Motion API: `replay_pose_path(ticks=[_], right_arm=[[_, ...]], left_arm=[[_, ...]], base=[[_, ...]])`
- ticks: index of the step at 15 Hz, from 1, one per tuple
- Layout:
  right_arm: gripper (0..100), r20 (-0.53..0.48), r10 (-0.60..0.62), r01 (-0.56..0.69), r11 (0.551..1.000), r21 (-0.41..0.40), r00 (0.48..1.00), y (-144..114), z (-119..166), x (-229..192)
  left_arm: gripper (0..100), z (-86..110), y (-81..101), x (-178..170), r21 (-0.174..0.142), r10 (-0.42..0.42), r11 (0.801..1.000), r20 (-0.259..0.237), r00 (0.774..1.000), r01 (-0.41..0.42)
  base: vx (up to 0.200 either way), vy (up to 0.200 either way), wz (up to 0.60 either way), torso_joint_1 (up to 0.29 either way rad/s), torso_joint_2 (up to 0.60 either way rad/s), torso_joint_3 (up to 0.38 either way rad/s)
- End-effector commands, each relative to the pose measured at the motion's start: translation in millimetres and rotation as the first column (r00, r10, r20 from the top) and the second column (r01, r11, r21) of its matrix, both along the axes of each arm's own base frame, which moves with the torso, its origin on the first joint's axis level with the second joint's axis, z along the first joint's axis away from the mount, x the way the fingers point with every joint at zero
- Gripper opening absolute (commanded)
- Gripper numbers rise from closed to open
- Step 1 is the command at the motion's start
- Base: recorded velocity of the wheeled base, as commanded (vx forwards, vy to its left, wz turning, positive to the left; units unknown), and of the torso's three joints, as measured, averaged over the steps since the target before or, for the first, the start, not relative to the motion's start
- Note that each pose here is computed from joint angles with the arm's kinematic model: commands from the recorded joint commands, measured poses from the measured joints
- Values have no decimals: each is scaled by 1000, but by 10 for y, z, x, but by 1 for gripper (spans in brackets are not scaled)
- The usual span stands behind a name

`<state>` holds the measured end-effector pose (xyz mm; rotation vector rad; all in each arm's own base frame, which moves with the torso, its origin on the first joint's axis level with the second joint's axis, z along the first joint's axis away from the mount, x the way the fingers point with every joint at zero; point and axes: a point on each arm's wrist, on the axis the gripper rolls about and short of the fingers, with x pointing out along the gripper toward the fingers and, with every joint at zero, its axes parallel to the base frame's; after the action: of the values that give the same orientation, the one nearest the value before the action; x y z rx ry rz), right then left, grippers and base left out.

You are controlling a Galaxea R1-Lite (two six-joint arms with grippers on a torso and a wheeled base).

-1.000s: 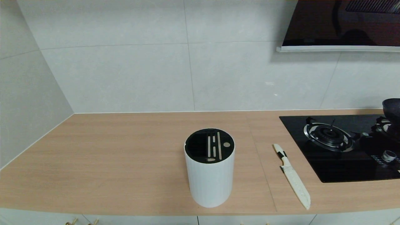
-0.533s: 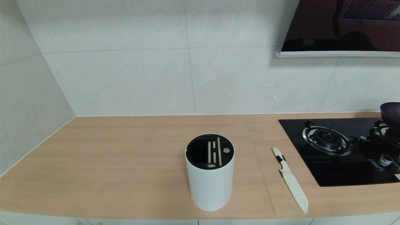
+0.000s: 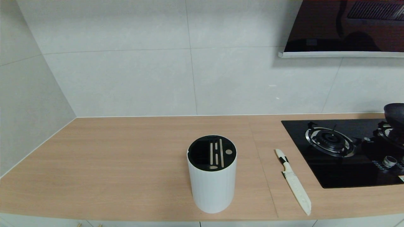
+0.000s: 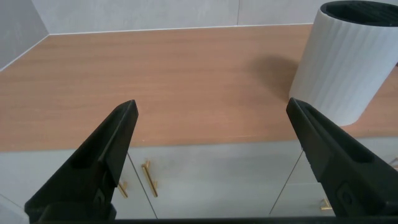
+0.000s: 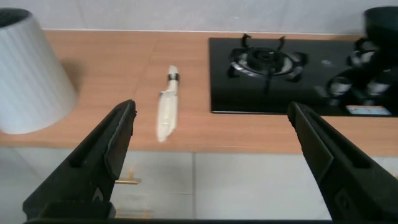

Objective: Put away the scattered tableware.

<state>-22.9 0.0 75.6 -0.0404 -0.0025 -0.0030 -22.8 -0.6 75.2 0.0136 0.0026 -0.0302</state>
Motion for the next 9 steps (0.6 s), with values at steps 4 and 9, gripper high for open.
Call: replay_pose_path(ticks=[4,9], right_arm=[[100,176,63,-68,997,22,982,9,558,-118],[100,-287,206,-191,978,82,935,49,984,689]], left_arm=[[100,0,0,0,2,0,1000,0,1000,0],[100,0,0,0,0,0,1000,0,1000,0]], base=[[0,0,0,0,0,0],[0,0,0,0,0,0]])
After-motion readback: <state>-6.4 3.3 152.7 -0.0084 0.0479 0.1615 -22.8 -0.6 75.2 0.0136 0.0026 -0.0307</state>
